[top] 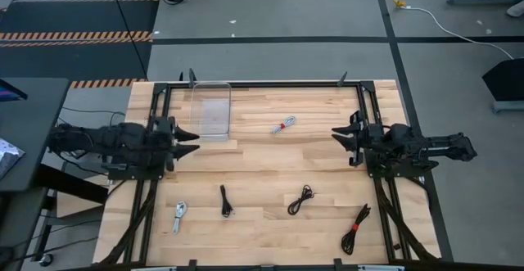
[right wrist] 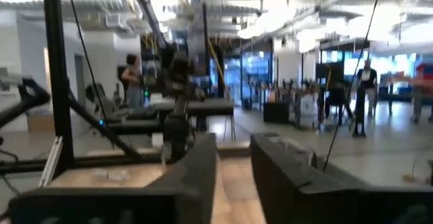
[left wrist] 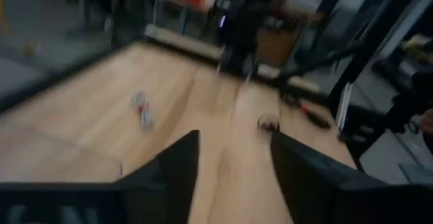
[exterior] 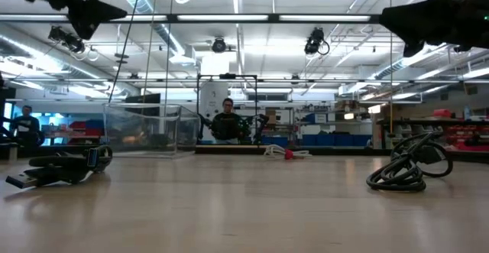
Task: Pick and place USB-C Cables
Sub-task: Adjust the bottom white charger cable
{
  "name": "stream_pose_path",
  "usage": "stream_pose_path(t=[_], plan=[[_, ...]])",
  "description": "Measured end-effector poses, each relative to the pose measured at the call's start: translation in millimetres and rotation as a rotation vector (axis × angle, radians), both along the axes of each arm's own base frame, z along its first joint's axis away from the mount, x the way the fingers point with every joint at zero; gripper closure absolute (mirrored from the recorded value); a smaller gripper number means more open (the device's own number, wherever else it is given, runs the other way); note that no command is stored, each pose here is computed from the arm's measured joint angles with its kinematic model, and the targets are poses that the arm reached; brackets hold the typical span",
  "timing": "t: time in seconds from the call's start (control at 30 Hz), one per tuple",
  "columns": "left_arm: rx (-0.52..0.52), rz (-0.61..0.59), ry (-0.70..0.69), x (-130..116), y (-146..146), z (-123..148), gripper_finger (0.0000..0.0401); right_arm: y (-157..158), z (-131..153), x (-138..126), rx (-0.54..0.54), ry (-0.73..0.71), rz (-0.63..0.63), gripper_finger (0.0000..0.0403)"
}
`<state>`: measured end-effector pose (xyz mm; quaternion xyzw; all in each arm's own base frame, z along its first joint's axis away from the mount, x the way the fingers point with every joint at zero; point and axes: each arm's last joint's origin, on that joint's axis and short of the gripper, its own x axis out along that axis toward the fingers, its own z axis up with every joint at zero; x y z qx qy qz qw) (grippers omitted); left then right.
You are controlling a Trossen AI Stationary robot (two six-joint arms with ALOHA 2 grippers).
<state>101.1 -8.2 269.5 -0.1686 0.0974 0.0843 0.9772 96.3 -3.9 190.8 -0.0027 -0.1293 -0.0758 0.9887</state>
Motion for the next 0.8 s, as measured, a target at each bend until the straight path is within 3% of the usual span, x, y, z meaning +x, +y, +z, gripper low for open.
stream_pose_path(t=[0.17,0.37,0.6,0.8], plan=[[-0.227,0.061,0.366,17.1,-4.6,23.5,0.0148,-0.4,-2.3,2.1,0.074,0.017,0.004,0.0225],[-0.483,0.072,0.902,41.4,-18.2,18.4,0.0156,-1.5,-4.0,3.6,0.085,0.035,-0.034,0.0173],[-0.716,0.119,1.206,74.3,-49.7,-11.2,0.0167,-4.0,-5.5,3.5,0.099,0.049,-0.122,0.0154],[-0.710,0.174,1.378,81.0,-83.7,-33.8,0.0168,-4.8,-5.9,3.5,0.051,0.065,-0.166,0.0153]])
